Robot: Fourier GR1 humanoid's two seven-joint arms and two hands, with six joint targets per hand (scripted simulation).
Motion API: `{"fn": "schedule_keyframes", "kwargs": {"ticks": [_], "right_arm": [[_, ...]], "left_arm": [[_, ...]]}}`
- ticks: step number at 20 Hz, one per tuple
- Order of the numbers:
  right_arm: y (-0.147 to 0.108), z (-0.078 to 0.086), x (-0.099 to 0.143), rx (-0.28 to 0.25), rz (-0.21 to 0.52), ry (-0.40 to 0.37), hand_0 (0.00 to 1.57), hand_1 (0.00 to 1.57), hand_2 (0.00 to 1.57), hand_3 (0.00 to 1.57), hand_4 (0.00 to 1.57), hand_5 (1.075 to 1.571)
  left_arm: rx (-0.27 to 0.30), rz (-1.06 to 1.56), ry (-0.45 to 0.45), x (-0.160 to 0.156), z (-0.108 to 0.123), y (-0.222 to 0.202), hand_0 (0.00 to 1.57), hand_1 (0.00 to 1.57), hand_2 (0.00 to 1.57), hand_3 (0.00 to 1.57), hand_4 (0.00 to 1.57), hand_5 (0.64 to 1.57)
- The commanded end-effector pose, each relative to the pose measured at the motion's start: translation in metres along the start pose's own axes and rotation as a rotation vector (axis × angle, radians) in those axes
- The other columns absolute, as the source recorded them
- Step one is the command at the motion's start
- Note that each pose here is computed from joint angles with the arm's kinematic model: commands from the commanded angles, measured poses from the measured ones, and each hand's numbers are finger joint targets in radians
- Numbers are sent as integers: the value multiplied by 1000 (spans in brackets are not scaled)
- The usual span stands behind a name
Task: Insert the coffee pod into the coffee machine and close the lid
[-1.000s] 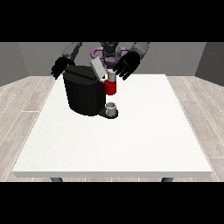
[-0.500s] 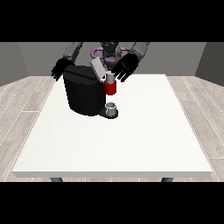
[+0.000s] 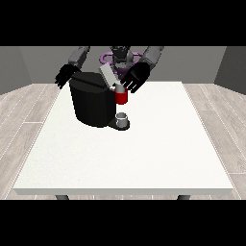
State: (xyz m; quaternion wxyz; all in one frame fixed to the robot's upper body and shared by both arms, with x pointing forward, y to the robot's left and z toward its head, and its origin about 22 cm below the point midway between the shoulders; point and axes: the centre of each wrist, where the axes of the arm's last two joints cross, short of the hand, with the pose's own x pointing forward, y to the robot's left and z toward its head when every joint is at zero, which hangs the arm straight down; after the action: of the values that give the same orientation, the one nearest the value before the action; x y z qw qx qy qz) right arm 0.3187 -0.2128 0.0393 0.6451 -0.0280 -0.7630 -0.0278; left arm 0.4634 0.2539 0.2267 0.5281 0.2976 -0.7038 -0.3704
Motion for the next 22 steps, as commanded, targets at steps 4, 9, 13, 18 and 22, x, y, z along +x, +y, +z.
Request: {"fn": "schedule_keyframes", "kwargs": {"ticks": [4, 9, 13, 18, 22], "right_arm": [[-8, 10, -10, -8, -2, 24, 0, 0, 0, 0, 448, 1571], [-1, -2, -1, -17, -3, -4, 0, 0, 0, 0, 445, 1571], [-4, 5, -11, -16, 8, -11, 0, 0, 0, 0, 403, 1571], [12, 8, -8, -38, 9, 18, 0, 0, 0, 0, 380, 1571], [0, 2, 5, -11, 4, -30, 0, 0, 0, 0, 438, 1571]], "left_arm": [[-29, -7, 20, -8, 3, -18, 1230, 1230, 1274, 1180, 481, 1571], [-32, 6, -7, -3, 0, -13, 1211, 1211, 1239, 1123, 460, 1571], [-21, -30, 8, 4, -2, -16, 1152, 1152, 1178, 1020, 450, 1571], [-29, -51, 0, -1, 0, -1, 1056, 1056, 1108, 937, 393, 1571], [6, -60, -1, -17, 7, 7, 1050, 1050, 1119, 962, 364, 1571]]}}
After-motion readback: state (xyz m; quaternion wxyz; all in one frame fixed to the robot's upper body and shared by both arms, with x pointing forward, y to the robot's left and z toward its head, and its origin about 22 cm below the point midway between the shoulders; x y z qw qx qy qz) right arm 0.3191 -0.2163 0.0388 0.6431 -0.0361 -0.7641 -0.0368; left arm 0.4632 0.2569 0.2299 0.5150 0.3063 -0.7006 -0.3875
